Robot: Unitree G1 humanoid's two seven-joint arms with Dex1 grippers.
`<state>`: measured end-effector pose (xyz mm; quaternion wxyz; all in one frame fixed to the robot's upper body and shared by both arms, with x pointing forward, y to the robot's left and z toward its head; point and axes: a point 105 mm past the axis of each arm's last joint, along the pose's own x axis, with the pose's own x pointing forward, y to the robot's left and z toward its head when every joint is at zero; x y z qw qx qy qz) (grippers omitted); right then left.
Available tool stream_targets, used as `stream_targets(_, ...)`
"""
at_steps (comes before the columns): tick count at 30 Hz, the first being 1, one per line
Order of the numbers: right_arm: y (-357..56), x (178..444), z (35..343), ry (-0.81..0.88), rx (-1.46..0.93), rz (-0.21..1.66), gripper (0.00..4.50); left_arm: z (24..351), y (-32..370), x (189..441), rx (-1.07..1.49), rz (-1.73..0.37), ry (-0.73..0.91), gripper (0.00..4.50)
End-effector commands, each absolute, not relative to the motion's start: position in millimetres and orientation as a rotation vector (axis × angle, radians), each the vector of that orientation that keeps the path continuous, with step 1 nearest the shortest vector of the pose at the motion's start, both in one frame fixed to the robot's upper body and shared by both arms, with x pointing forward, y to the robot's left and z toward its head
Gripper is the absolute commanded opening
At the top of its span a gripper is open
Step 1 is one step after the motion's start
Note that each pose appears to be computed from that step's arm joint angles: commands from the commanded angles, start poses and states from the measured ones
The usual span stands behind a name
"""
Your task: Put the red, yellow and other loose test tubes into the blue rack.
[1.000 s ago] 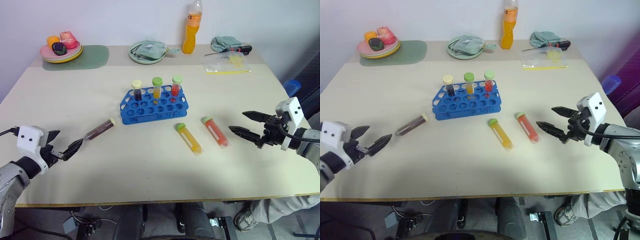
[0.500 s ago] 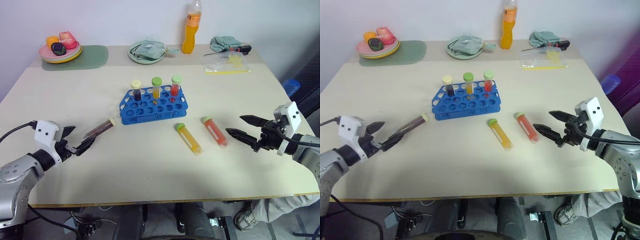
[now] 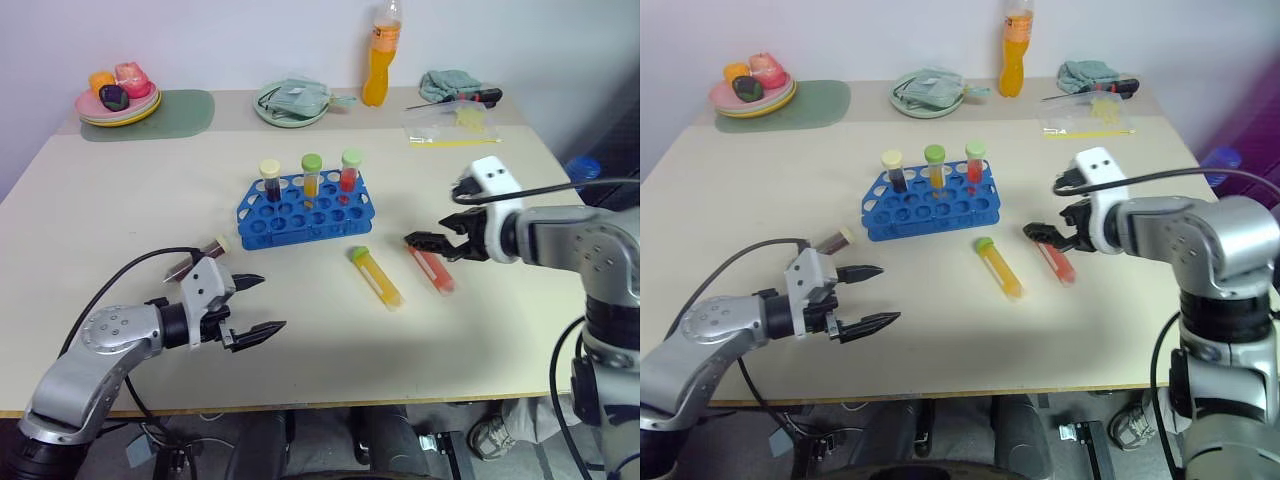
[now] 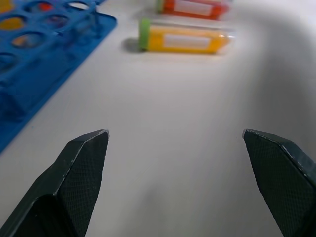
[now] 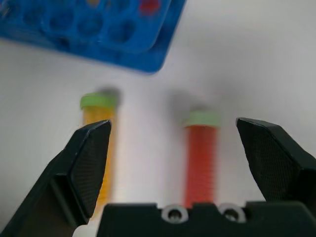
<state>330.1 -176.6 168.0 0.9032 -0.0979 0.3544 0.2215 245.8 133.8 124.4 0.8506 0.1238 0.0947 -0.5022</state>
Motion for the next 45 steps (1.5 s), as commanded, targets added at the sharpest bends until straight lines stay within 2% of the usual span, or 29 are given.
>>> stream_targets(1, -183.0, 338.2, 164.6, 0.819, -0.229, 0.396, 4.50, 130.4, 123.8, 244.3, 0.265, -1.082, 0.150, 4.48)
stream_targets(7, -189.5, 353.5, 157.4, 0.945, -0.258, 0.285, 4.50, 126.5, 121.1, 240.4, 0.259, -1.085, 0.152, 4.48)
stream_targets(14, -184.3, 351.3, 145.5, 1.059, -0.261, 0.294, 4.50, 125.1, 121.4, 236.0, 0.249, -1.063, 0.144, 4.48)
stream_targets(17, -179.6, 350.2, 143.8, 1.077, -0.257, 0.312, 3.63, 122.7, 122.0, 235.0, 0.250, -1.059, 0.146, 4.50)
stream_targets(20, -175.2, 349.6, 144.3, 1.081, -0.253, 0.327, 2.17, 122.0, 122.8, 235.8, 0.248, -1.055, 0.147, 4.50)
stream_targets(21, -174.3, 349.3, 144.9, 1.078, -0.255, 0.331, 1.52, 122.0, 123.3, 235.9, 0.248, -1.054, 0.147, 4.50)
stream_targets(23, -172.2, 349.1, 150.3, 1.062, -0.251, 0.344, 0.74, 122.0, 124.6, 237.0, 0.249, -1.051, 0.147, 4.50)
stream_targets(25, -168.8, 350.7, 162.7, 0.998, -0.267, 0.356, 0.74, 122.1, 126.5, 237.6, 0.251, -1.045, 0.147, 4.50)
stream_targets(27, -152.8, 348.4, 188.7, 0.820, -0.303, 0.449, 0.74, 122.7, 131.9, 240.0, 0.256, -1.017, 0.146, 4.50)
stream_targets(29, -138.1, 349.1, 215.4, 0.549, -0.328, 0.512, 0.74, 123.3, 138.9, 242.5, 0.254, -0.982, 0.147, 4.50)
stream_targets(31, -121.7, 345.2, 240.1, 0.248, -0.249, 0.594, 0.74, 123.3, 145.4, 245.4, 0.246, -0.941, 0.145, 4.50)
stream_targets(36, -81.5, 318.8, 247.7, -0.210, -0.148, 0.694, 0.74, 124.4, 157.4, 260.3, 0.190, -0.833, 0.124, 4.50)
stream_targets(38, -78.6, 336.3, 238.8, -0.272, -0.073, 0.573, 0.74, 123.2, 163.2, 268.3, 0.182, -0.797, 0.128, 4.50)
stream_targets(39, -75.5, 343.2, 232.9, -0.315, -0.124, 0.529, 0.74, 123.9, 165.3, 271.1, 0.181, -0.787, 0.127, 4.50)
stream_targets(45, -56.9, 365.5, 209.4, -0.376, -0.151, 0.458, 0.74, 139.5, 168.3, 281.2, 0.186, -0.772, 0.063, 4.50)
